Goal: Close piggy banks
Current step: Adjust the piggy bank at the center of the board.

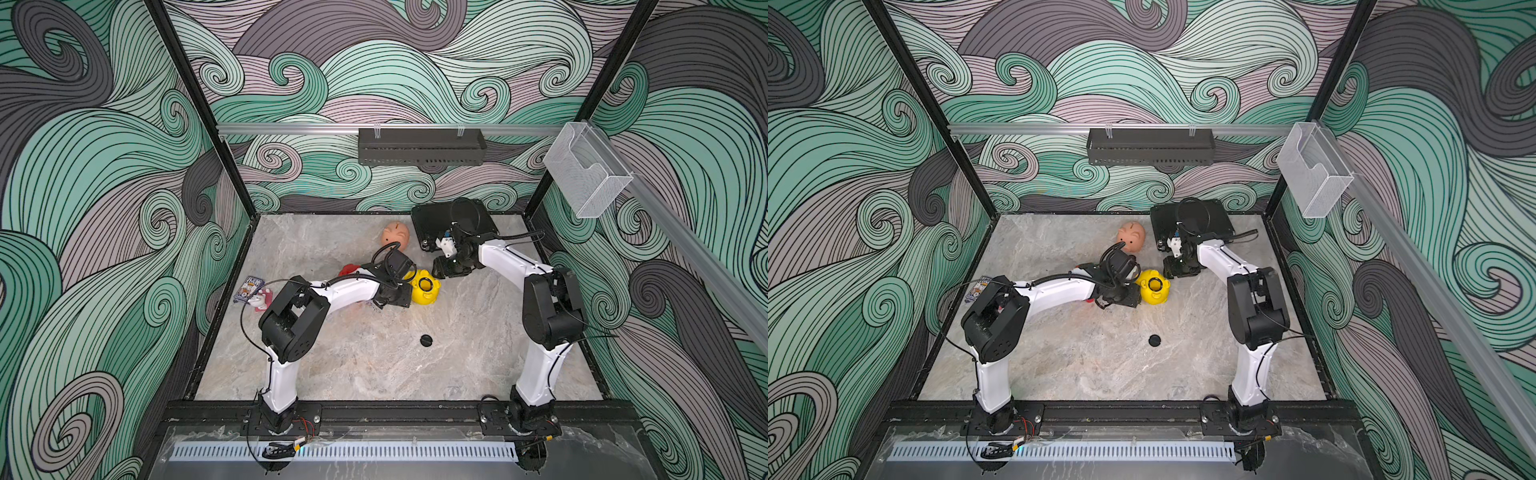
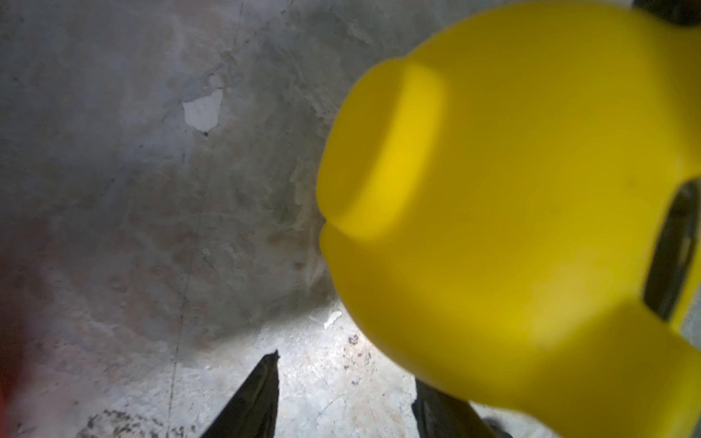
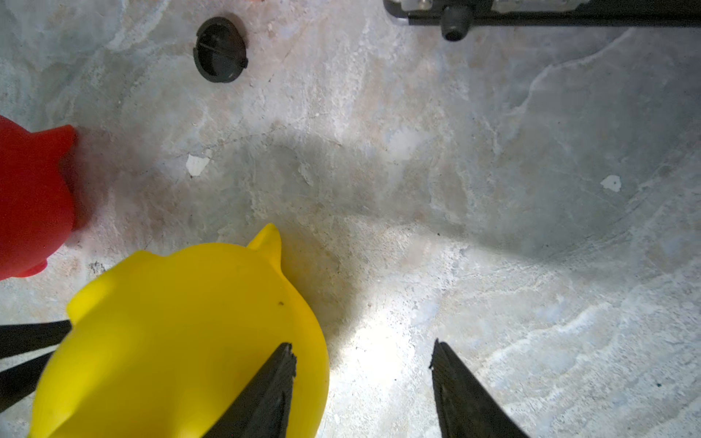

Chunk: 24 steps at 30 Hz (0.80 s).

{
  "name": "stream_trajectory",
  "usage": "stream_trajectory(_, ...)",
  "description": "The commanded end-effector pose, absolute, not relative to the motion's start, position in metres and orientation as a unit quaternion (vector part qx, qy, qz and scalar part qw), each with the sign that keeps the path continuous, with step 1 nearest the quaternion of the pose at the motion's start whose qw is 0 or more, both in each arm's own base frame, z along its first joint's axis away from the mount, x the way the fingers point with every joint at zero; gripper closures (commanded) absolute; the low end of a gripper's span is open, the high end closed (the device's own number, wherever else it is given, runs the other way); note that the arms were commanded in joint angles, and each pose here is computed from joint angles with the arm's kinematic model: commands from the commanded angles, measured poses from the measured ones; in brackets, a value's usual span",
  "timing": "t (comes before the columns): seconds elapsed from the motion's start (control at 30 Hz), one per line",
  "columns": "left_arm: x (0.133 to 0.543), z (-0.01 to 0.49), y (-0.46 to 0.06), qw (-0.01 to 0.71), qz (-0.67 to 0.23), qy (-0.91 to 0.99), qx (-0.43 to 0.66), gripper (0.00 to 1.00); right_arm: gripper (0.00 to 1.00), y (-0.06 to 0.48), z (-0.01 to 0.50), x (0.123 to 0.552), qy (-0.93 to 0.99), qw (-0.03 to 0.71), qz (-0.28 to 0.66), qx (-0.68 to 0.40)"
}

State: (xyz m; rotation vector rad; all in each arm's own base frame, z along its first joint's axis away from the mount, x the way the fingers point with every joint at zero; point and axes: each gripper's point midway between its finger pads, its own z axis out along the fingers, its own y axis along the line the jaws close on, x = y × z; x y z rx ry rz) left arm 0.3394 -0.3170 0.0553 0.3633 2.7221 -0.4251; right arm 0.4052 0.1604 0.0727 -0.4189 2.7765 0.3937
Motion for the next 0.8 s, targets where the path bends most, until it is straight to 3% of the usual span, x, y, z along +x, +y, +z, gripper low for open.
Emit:
stream_trajectory(0.0, 0.362, 0.072, -0.324, 0.214, -0.155, 0.956, 0.126, 0.43, 0.40, 0.165, 0.074, 0.385, 0.969, 0.128, 0.149, -0.147)
stream_trajectory(0.77, 0.368, 0.068, -0.318, 0.201, -0.142, 0.961, 0.127, 0.43, 0.41, 0.154, 0.074, 0.380, 0.974, 0.138, 0.129, -0.127)
